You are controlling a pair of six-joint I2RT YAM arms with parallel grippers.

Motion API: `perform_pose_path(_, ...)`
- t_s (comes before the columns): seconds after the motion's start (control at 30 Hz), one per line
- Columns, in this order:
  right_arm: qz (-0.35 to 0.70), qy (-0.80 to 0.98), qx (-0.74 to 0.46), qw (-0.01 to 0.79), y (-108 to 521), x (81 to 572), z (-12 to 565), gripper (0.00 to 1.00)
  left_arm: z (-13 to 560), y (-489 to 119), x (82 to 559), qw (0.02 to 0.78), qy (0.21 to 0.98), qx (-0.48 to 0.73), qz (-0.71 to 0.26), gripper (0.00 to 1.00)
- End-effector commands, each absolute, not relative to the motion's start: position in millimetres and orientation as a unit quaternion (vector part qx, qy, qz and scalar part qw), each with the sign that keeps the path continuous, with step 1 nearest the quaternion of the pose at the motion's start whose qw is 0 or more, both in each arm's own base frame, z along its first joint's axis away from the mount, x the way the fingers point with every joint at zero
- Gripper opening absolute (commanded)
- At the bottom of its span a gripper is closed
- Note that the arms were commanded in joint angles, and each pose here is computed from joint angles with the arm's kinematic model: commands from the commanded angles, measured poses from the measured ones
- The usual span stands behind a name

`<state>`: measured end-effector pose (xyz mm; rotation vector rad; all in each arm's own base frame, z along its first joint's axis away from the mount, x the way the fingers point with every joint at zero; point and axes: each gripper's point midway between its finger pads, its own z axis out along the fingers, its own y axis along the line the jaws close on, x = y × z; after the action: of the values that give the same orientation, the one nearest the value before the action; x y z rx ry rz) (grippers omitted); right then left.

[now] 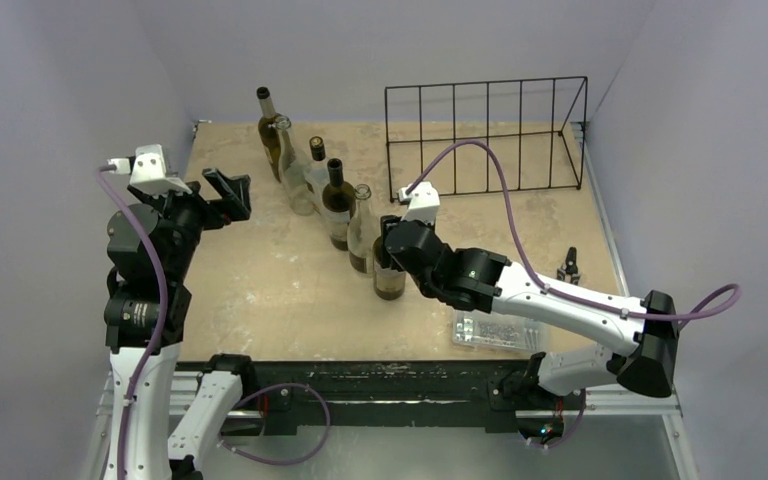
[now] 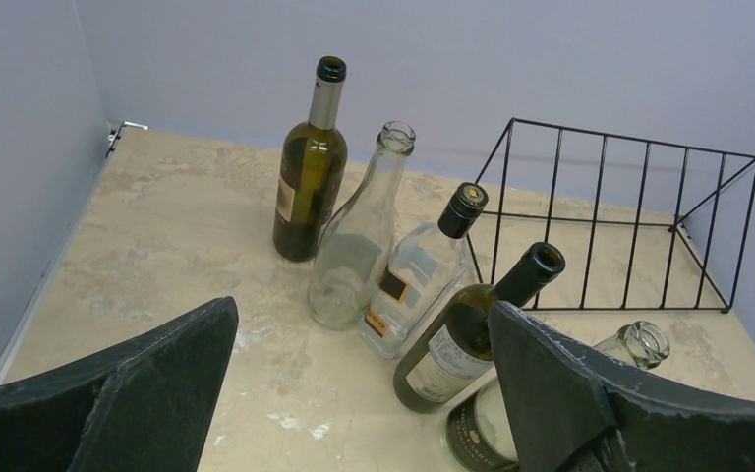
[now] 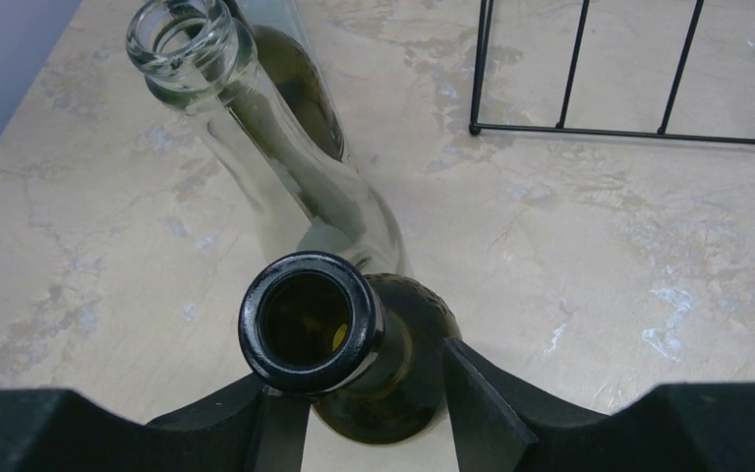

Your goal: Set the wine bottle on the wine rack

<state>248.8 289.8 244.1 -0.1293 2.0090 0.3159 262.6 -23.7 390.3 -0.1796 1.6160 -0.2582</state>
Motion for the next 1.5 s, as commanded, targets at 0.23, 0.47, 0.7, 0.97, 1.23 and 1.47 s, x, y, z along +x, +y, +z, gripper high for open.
perform_pose_path(0.23, 0.134, 0.826, -0.055, 0.545, 294, 253, 263, 0.43, 399, -29, 267, 0.689, 0.707, -0.083, -0.138, 1.0)
perform_pose_path(0.47, 0.153, 0.815, -0.055, 0.556, 291, 251, 274, 0.28, 397, -33, 269, 0.684, 0.709, -0.08, -0.15, 1.0)
perform_pose_path(0.7, 0.16, 0.799, -0.039, 0.579, 279, 251, 292, 0.13, 392, -33, 272, 0.678, 0.714, -0.087, -0.151, 1.0)
perform_pose_path(0.97, 0.138, 0.778, -0.02, 0.613, 260, 257, 319, 0.0, 390, -34, 273, 0.675, 0.717, -0.089, -0.152, 1.0)
perform_pose_path(1.23, 0.084, 0.758, 0.01, 0.647, 230, 273, 340, 0.0, 384, -30, 276, 0.663, 0.728, -0.101, -0.142, 0.99)
perform_pose_path(1.47, 0.081, 0.744, 0.032, 0.663, 209, 303, 363, 0.0, 381, -30, 278, 0.658, 0.732, -0.103, -0.144, 0.97)
